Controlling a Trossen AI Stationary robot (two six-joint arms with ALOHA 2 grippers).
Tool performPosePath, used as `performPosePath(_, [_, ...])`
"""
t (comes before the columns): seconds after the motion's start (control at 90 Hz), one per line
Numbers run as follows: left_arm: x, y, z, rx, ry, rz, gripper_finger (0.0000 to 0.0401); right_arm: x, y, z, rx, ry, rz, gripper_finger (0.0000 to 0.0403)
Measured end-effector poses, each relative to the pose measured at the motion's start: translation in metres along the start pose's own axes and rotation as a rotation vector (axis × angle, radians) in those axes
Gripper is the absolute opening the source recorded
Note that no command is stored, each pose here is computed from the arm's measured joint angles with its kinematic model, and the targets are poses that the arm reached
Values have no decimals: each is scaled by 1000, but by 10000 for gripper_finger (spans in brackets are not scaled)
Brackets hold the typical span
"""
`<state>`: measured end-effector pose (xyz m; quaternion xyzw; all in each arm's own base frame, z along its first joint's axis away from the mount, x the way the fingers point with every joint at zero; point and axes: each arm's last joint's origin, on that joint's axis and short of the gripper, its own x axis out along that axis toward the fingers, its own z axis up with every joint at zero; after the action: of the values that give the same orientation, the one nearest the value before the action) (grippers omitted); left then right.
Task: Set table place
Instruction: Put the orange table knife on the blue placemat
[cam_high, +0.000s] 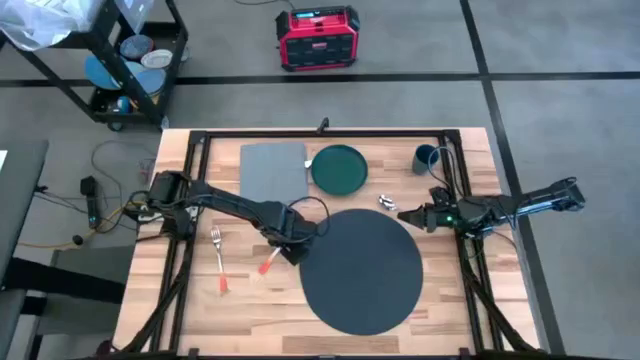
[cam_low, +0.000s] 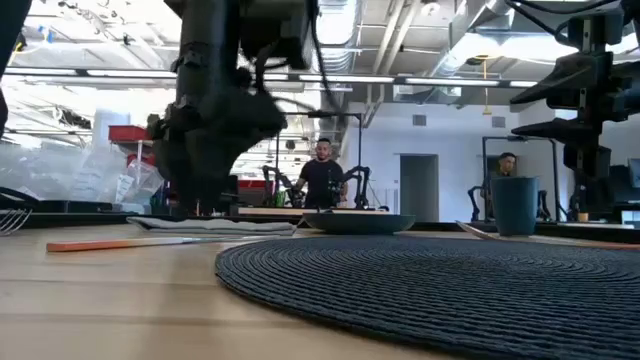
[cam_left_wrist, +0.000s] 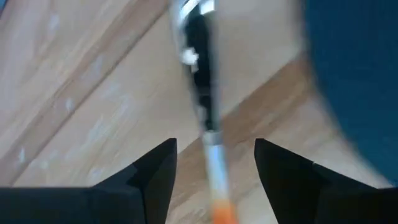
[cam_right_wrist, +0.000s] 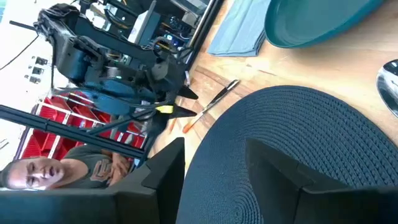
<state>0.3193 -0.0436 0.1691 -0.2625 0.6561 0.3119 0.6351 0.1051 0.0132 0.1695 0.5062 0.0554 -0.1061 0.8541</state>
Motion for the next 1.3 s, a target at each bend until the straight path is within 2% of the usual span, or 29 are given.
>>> performPosePath(0.167, [19,2,-10,-1,56,-32,201,0,0,0,-2,2,-3,153])
performPosePath(0.367, [23,0,-13,11,43,-69,194,0,-1,0,-3,2,-6,153])
performPosePath(0.511, [24,-1,-13,23,31,-76,146,0,-1,-1,-9,6,-13,153])
performPosePath(0.744, [41,4,-18,17,34,-106,18,0,-1,-1,-9,5,-12,153])
performPosePath(1.133, [36,6,-18,50,2,-71,3,0,-1,-1,-7,5,-13,153])
performPosePath(1.222, [5,-2,-12,66,-108,-184,1,0,-1,-1,10,5,-12,153])
performPosePath(1.256, [-15,-12,-8,74,-246,-296,3,0,-1,-1,16,9,-11,153])
performPosePath(1.3, [-58,-22,-7,58,-491,-484,5,0,-1,-2,16,14,-7,153])
